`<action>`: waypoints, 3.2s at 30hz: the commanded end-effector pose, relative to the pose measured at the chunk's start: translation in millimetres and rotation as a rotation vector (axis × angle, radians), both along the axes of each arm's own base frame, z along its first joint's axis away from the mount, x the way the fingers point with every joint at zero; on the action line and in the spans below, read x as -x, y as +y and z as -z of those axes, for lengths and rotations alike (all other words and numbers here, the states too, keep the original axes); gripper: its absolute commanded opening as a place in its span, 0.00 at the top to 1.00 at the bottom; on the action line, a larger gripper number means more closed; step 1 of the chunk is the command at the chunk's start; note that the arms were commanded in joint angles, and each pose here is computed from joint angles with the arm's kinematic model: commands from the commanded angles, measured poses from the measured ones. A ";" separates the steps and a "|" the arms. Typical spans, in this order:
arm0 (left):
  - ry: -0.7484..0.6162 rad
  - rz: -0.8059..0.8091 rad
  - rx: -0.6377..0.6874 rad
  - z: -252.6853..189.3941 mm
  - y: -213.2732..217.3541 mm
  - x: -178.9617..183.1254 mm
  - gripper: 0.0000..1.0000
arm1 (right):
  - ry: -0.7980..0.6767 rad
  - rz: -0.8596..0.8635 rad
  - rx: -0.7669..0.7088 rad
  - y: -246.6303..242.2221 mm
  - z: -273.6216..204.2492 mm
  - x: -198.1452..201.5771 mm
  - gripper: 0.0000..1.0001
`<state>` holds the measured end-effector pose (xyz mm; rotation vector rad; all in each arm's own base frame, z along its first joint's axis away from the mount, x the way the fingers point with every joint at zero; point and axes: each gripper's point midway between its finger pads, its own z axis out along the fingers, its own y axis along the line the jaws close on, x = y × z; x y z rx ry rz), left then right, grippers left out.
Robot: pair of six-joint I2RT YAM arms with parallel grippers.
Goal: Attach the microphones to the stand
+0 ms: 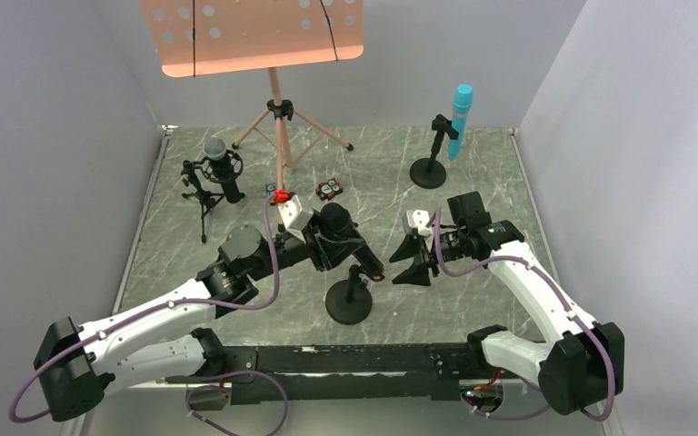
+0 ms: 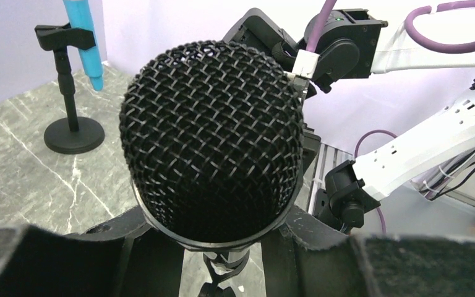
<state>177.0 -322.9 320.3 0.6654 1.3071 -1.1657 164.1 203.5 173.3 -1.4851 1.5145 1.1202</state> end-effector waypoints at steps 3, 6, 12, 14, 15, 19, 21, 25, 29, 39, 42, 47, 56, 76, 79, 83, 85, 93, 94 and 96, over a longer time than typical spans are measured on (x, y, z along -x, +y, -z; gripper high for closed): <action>0.121 -0.011 -0.233 55.5 2.7 -3.8 1.00 | -0.078 -0.037 -0.061 4.4 -17.1 0.2 0.44; 0.141 0.003 -0.252 65.4 0.2 -4.2 1.00 | -0.082 -0.034 -0.061 4.3 -17.7 -0.2 0.44; 0.183 0.027 -0.289 84.1 -8.6 -6.5 1.00 | -0.083 -0.030 -0.060 4.3 -16.7 -1.0 0.44; 0.196 0.025 -0.294 91.6 -9.5 -8.0 1.00 | -0.081 -0.031 -0.060 4.4 -16.4 -0.9 0.44; 0.202 0.024 -0.296 94.8 -9.6 -8.1 1.00 | -0.081 -0.030 -0.060 4.3 -16.4 -0.8 0.44; 0.228 0.024 -0.315 109.3 -9.1 -7.3 1.00 | -0.079 -0.031 -0.069 5.1 -16.5 -0.4 0.44; 0.239 0.023 -0.334 115.6 -7.6 -6.7 1.00 | -0.074 -0.030 -0.075 6.0 -16.5 0.0 0.44; 0.253 0.029 -0.388 125.0 -2.9 -3.2 1.00 | -0.073 -0.031 -0.080 6.6 -16.7 -0.3 0.44; 0.275 0.037 -0.444 138.9 1.5 0.6 1.00 | -0.076 -0.029 -0.081 6.6 -17.1 -0.6 0.44; 0.347 0.047 -0.502 177.3 4.5 5.8 1.00 | -0.072 -0.027 -0.077 6.4 -15.7 -0.8 0.44; 0.370 0.055 -0.521 188.9 4.4 7.8 1.00 | -0.070 -0.027 -0.077 6.4 -15.0 -1.0 0.43; 0.395 0.066 -0.548 204.1 7.2 12.4 1.00 | -0.067 -0.028 -0.076 6.5 -14.1 -1.3 0.43; 0.445 0.079 -0.587 231.4 12.2 23.3 1.00 | -0.056 -0.027 -0.074 6.8 -12.4 -2.3 0.43; 0.465 -0.009 -0.563 233.2 19.7 24.6 0.87 | -0.043 -0.024 -0.066 6.5 -9.0 -3.1 0.42; 0.466 -0.038 -0.538 221.2 21.6 21.3 0.60 | -0.041 -0.024 -0.066 6.5 -8.6 -3.1 0.42; 0.448 -0.070 -0.489 202.3 24.9 18.0 0.34 | -0.041 -0.022 -0.067 6.2 -9.3 -3.7 0.42; 0.427 -0.065 -0.465 191.1 25.6 18.5 0.29 | -0.037 -0.020 -0.069 5.8 -9.0 -3.9 0.42; 0.315 0.000 -0.389 150.5 31.8 32.6 0.14 | -0.043 -0.018 -0.063 4.7 -8.3 -4.6 0.38; 0.309 0.001 -0.392 150.2 34.2 33.9 0.14 | -0.046 -0.021 -0.063 4.8 -8.7 -4.2 0.36; 0.279 -0.016 -0.390 144.2 43.7 35.8 0.13 | -0.056 -0.021 -0.063 4.8 -11.6 -4.9 0.33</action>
